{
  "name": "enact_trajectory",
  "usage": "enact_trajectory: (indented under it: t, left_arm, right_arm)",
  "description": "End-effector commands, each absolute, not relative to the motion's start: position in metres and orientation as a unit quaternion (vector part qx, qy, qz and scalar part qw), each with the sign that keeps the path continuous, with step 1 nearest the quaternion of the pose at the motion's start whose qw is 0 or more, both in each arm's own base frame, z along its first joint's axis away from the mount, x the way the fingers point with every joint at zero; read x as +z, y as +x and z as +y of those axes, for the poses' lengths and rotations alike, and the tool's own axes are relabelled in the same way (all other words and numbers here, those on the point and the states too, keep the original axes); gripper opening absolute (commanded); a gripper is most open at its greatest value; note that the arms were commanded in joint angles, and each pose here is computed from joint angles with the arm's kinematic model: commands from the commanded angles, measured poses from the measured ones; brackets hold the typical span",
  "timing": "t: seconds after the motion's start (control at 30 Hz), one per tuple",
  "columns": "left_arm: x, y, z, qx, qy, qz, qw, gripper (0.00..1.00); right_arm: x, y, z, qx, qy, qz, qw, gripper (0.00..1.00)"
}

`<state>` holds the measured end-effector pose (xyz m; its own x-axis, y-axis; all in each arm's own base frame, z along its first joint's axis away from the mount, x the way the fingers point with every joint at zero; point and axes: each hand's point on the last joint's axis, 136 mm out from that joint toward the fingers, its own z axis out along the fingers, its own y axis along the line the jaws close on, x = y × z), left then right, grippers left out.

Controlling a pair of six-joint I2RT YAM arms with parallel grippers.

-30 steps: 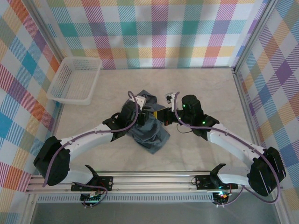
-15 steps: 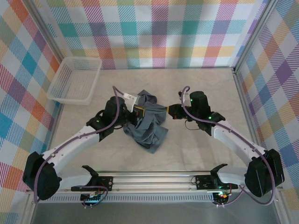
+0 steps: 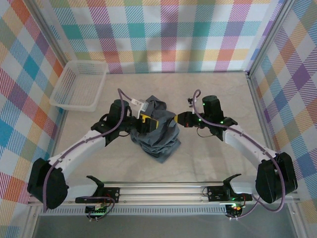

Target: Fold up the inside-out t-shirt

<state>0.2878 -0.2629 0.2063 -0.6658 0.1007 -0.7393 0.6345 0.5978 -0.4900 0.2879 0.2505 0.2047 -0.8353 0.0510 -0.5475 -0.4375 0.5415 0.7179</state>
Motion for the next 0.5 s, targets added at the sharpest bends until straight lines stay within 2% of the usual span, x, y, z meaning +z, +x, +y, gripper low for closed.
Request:
enact_trajectory:
  t: [0.0,0.17,0.33,0.47]
  left_arm:
    - [0.201,0.29,-0.283,-0.423,0.244,0.816,0.309,0.66]
    - [0.154,0.304,-0.284,-0.353,0.225,0.864,0.28,0.63]
    - [0.124,0.341,-0.253,-0.239,0.145,0.91,0.307,0.64]
    - [0.113,0.344,-0.264,-0.211,0.193,0.91,0.301,0.67]
  right_arm:
    - [0.231,0.282,0.261,0.504,-0.143,0.81,0.266,0.0]
    - [0.24,0.276,0.264,0.521,-0.157,0.796,0.264,0.0]
    - [0.259,0.265,0.267,0.548,-0.181,0.771,0.27,0.0]
    - [0.268,0.262,0.266,0.552,-0.183,0.764,0.28,0.0]
